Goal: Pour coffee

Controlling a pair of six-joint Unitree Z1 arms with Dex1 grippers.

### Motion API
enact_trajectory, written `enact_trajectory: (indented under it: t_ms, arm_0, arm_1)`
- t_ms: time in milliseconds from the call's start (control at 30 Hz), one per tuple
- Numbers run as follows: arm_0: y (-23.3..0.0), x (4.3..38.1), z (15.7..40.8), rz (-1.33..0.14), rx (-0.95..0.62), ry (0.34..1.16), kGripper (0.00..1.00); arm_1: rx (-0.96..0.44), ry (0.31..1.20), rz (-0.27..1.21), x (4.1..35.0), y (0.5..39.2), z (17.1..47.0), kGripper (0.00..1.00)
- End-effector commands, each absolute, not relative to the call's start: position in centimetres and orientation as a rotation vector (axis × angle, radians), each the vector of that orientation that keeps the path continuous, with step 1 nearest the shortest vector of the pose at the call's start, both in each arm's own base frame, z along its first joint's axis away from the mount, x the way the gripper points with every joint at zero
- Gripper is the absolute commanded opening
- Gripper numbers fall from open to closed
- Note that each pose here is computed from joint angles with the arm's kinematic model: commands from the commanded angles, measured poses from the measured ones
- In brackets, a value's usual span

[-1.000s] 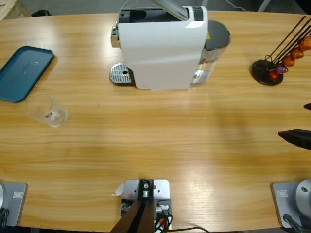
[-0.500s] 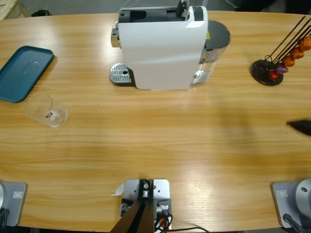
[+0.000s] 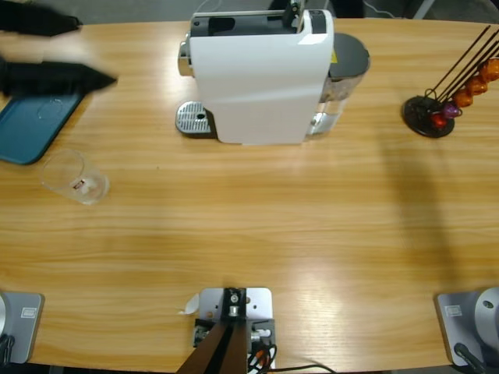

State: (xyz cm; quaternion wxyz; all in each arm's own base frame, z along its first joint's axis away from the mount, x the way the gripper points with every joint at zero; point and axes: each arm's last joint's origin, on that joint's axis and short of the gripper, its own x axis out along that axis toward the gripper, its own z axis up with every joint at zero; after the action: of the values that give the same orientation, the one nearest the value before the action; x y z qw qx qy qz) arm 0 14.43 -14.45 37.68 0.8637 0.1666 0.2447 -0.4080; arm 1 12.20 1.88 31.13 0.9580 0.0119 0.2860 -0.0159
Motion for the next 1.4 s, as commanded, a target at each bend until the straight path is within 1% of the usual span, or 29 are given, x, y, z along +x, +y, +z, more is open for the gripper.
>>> enact_trajectory:
  t_ms: [33,133,200,367,400,433,467,633,700,833,1133,1233,1267,1300,1367,1400]
  arm_0:
    - [-12.8,13.3,35.7,-0.768,0.277,0.595,0.998]
    - [-13.1,14.1,35.2,-0.735,0.236,0.636,0.996]
    - [-13.4,14.4,34.8,-0.731,0.241,0.655,0.996]
    - [-13.6,14.7,34.3,-0.721,0.239,0.681,0.996]
    - [-13.6,14.8,34.2,-0.718,0.238,0.685,0.996]
    - [-13.6,14.9,34.2,-0.714,0.238,0.688,0.996]
    - [-13.6,15.0,34.1,-0.712,0.236,0.691,0.996]
    - [-13.8,15.2,33.9,-0.712,0.234,0.698,0.996]
    - [-13.8,15.3,33.9,-0.711,0.235,0.701,0.996]
    - [-13.8,15.2,33.8,-0.713,0.234,0.705,0.996]
    - [-13.8,15.2,33.0,-0.708,0.218,0.742,0.991]
    - [-13.9,15.2,32.9,-0.708,0.218,0.744,0.991]
    - [-13.8,15.2,32.9,-0.708,0.216,0.747,0.991]
    - [-13.8,15.2,32.8,-0.71,0.214,0.751,0.991]
    - [-13.9,15.2,32.5,-0.71,0.208,0.763,0.991]
    - [-13.9,15.2,32.4,-0.711,0.207,0.767,0.988]
  arm_1:
    - [0.005,0.635,-0.068,16.1,2.1,28.2,0.76]
    - [0.006,0.639,-0.072,17.3,2.2,27.5,0.751]
    - [0.004,0.656,-0.08,18.0,2.1,27.0,0.634]
    - [0.001,0.668,-0.096,18.5,2.0,26.7,0.627]
    - [0.0,0.671,-0.099,18.6,2.0,26.7,0.589]
    - [-0.006,0.675,-0.098,18.6,2.0,26.6,0.477]
    - [-0.008,0.678,-0.096,18.7,2.0,26.5,0.457]
    - [-0.008,0.688,-0.102,19.3,2.0,26.2,0.457]
    - [-0.004,0.687,-0.101,19.6,1.9,26.2,0.375]
    - [-0.007,0.678,-0.108,20.0,1.9,26.3,0.375]
    - [-0.004,0.647,-0.124,20.6,1.9,27.2,0.375]
    - [-0.012,0.65,-0.124,20.6,1.9,27.2,0.369]
    - [-0.019,0.649,-0.126,20.6,1.8,27.2,0.327]
    - [-0.026,0.644,-0.127,20.5,1.8,27.3,0.257]
    - [-0.028,0.637,-0.124,20.5,1.8,27.4,0.248]
    - [-0.029,0.634,-0.125,20.5,1.8,27.5,0.223]
